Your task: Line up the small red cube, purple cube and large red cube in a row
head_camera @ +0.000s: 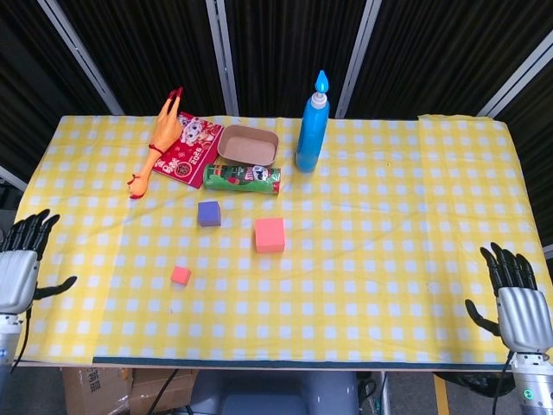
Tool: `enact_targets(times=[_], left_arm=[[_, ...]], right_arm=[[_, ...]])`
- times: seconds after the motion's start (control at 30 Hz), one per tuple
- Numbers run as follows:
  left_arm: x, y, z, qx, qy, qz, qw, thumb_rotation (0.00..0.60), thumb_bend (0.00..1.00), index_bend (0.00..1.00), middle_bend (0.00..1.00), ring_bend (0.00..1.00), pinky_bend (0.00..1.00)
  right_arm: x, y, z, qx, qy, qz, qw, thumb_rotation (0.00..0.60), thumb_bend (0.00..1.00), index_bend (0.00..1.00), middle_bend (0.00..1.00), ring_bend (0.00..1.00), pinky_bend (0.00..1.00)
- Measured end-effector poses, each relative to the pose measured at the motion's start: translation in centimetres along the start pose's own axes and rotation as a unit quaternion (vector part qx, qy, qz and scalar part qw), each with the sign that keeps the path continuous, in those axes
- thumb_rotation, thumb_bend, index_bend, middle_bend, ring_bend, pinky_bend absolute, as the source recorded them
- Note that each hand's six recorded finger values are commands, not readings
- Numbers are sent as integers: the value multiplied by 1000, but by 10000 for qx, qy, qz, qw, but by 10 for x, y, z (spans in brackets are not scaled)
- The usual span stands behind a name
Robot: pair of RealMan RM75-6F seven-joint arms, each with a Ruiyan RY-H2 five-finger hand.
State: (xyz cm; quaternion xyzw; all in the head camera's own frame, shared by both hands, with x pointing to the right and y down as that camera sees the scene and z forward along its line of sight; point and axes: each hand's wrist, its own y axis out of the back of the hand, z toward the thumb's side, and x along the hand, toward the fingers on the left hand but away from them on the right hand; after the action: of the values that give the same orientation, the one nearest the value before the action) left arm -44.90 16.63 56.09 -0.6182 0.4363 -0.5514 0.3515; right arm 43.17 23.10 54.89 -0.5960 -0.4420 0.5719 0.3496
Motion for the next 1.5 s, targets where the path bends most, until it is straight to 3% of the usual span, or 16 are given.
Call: enact_targets(times=[0.17, 0.33, 0.77, 1.1, 1.5], left_arm=[[50, 10, 21, -12, -18, -130, 9999, 600, 283, 188, 0, 0, 72], [94, 11, 48, 142, 2, -288, 9995, 600, 280, 207, 0, 0, 73], [173, -42, 121, 669, 303, -1069, 9916, 600, 196, 264, 0, 0, 73], [192, -85, 178, 866, 175, -1408, 9861, 600, 196, 311, 0, 0, 73], [199, -117, 213, 987, 75, -1610, 9820, 600, 196, 258, 0, 0, 73]], right_arm=[[0, -1, 0, -54, -10, 45, 10000, 600, 367, 0, 0, 0, 36], [0, -1, -1, -129, -47, 72, 9999, 600, 367, 0, 0, 0, 36], [-2, -1, -4, -323, -114, 196, 9992, 600, 367, 0, 0, 0, 36], [-2, -1, -4, -432, -106, 253, 9987, 600, 367, 0, 0, 0, 36], [-3, 1, -4, -542, -116, 256, 9981, 600, 367, 0, 0, 0, 36]])
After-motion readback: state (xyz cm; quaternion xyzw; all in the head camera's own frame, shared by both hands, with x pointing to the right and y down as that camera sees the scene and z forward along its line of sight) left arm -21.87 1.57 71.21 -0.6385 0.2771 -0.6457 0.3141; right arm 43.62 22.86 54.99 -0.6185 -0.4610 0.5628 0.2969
